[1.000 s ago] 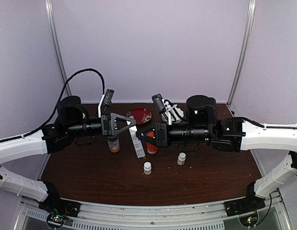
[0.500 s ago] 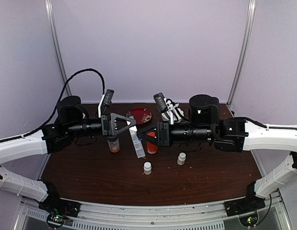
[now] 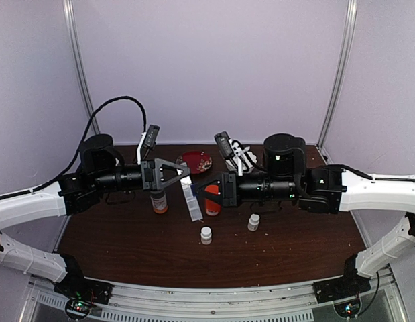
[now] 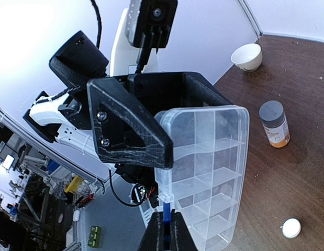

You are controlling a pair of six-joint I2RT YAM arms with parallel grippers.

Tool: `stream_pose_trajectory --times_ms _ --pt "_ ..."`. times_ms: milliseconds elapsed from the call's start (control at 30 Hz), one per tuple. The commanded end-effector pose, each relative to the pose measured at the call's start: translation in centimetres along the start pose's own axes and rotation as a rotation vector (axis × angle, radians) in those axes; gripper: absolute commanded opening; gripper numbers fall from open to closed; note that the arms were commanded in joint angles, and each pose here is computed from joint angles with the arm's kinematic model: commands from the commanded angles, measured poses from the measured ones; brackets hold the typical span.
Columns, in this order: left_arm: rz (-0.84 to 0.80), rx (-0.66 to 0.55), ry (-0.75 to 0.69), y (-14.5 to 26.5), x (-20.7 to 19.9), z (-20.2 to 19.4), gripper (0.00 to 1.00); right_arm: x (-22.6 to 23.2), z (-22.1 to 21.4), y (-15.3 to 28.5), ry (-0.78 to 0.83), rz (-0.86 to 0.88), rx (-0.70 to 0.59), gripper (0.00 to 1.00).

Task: Sort the pills into containers
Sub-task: Open the lid of the pill container, then adjust the lid of the pill container on the pill container.

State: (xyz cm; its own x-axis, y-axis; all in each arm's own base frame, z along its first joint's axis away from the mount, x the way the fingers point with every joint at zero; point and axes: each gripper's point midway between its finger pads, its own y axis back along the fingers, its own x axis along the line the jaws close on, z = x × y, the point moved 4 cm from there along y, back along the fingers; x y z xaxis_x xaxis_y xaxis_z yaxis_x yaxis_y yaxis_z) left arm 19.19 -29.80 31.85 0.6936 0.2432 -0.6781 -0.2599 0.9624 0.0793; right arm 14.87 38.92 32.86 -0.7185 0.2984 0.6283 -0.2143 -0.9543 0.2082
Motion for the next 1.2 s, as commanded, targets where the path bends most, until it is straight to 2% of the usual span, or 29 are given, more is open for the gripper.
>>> stream_pose_trajectory --times_ms 0,67,133,333,533,600,767,1167 --pt "-0.04 -0.047 -0.027 0.1 -1.2 1.3 0.64 0.6 0.6 0.9 0.01 0.02 -0.024 0.0" --pt "-0.034 -0.051 -0.025 0.1 -1.1 1.3 0.83 0.4 0.7 1.1 0.007 0.009 -0.027 0.0" --pt "-0.013 -0.057 -0.024 0.1 -0.7 1.2 0.96 0.1 0.7 1.3 0.001 -0.005 -0.027 0.0" --pt "0.08 -0.064 -0.042 0.7 0.5 1.0 0.97 -1.7 -0.1 2.5 -0.019 -0.089 -0.011 0.0" --pt "0.169 0.001 -0.031 0.3 2.5 -0.4 0.98 -3.8 -1.3 4.6 -0.06 -0.179 -0.005 0.0" --pt "0.179 0.024 -0.017 -0.1 3.1 -1.1 0.95 -4.8 -1.8 5.3 -0.084 -0.221 -0.005 0.0" --pt "0.223 0.107 0.008 -1.6 4.2 -3.0 0.81 -8.1 -4.3 6.7 -0.19 -0.302 0.007 0.0" --pt "0.408 0.353 -0.036 -6.3 6.0 -8.3 0.6 -13.0 -9.9 6.5 -0.415 -0.328 0.041 0.0"
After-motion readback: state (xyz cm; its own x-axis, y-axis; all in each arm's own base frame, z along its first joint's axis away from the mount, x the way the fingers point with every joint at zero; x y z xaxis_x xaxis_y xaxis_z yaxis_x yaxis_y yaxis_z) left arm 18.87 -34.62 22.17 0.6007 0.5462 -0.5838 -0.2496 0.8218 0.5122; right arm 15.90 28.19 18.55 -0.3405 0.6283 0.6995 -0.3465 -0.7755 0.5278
